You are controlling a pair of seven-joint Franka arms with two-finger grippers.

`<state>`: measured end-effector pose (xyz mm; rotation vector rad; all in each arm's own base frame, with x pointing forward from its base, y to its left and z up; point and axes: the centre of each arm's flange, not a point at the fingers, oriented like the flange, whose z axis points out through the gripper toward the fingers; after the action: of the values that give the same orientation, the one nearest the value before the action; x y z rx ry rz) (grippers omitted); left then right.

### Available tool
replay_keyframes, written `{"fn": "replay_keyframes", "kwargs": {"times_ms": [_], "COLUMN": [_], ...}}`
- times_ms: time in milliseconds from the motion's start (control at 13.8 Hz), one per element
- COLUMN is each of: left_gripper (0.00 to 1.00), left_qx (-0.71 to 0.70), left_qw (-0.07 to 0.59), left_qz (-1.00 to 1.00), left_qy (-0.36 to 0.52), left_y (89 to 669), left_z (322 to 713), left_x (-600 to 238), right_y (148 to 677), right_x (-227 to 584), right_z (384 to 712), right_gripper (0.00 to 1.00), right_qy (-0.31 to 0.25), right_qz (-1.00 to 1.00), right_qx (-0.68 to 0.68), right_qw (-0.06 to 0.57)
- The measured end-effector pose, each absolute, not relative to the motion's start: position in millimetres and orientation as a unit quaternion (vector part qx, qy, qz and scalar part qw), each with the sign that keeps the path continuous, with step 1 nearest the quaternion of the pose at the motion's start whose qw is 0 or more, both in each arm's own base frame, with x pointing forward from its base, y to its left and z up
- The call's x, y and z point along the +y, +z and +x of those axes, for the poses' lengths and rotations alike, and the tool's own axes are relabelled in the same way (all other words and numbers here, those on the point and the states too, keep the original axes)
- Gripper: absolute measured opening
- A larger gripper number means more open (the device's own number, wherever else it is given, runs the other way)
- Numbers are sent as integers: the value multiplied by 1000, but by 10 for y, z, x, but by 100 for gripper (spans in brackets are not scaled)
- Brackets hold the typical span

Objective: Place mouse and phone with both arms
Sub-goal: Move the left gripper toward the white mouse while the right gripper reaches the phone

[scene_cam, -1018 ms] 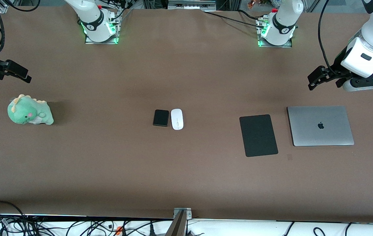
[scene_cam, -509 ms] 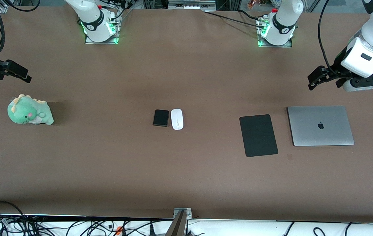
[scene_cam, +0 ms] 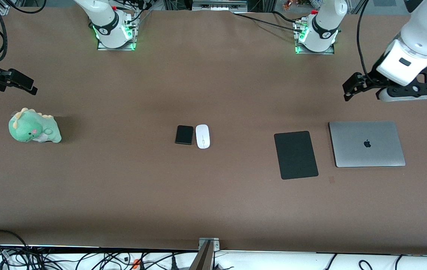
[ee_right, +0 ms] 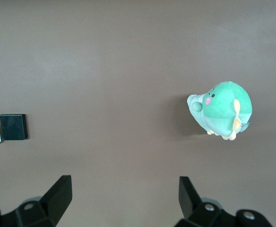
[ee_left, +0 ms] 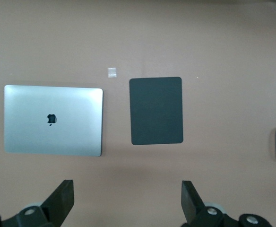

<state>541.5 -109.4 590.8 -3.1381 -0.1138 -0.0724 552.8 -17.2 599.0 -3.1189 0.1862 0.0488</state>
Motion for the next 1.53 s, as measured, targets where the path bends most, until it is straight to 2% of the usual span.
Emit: {"fn": "replay_keyframes", "kwargs": {"times_ms": [509,800,1018,1164,1527], "left_gripper": [100,100,100,100,100], "left_qx": [-24,-9,-8,-14,-86], "left_qw": [2,-5,1,-4,-36], "left_qz": [-998,-997,-996,-997,-993], "left_qy": [66,79,88,80,73], "left_y": [5109,4997,4865,4642,3823], "left_z": [5698,5754,5596,5556,5687], "left_x": [-1201,-1406,-2097,-2628,-3658], "right_y": [5646,5217,4874,4656,4152], "right_x": [-116,-122,-130,-132,-52], "right_z": [5674,5830,5950,6063,6243], "right_gripper": [100,100,100,100,100], "right_qy": [47,83,106,101,99], "right_qz": [-997,-995,-993,-993,-993], "right_qx": [54,54,55,56,64], "right_qw": [7,6,6,6,12]}}
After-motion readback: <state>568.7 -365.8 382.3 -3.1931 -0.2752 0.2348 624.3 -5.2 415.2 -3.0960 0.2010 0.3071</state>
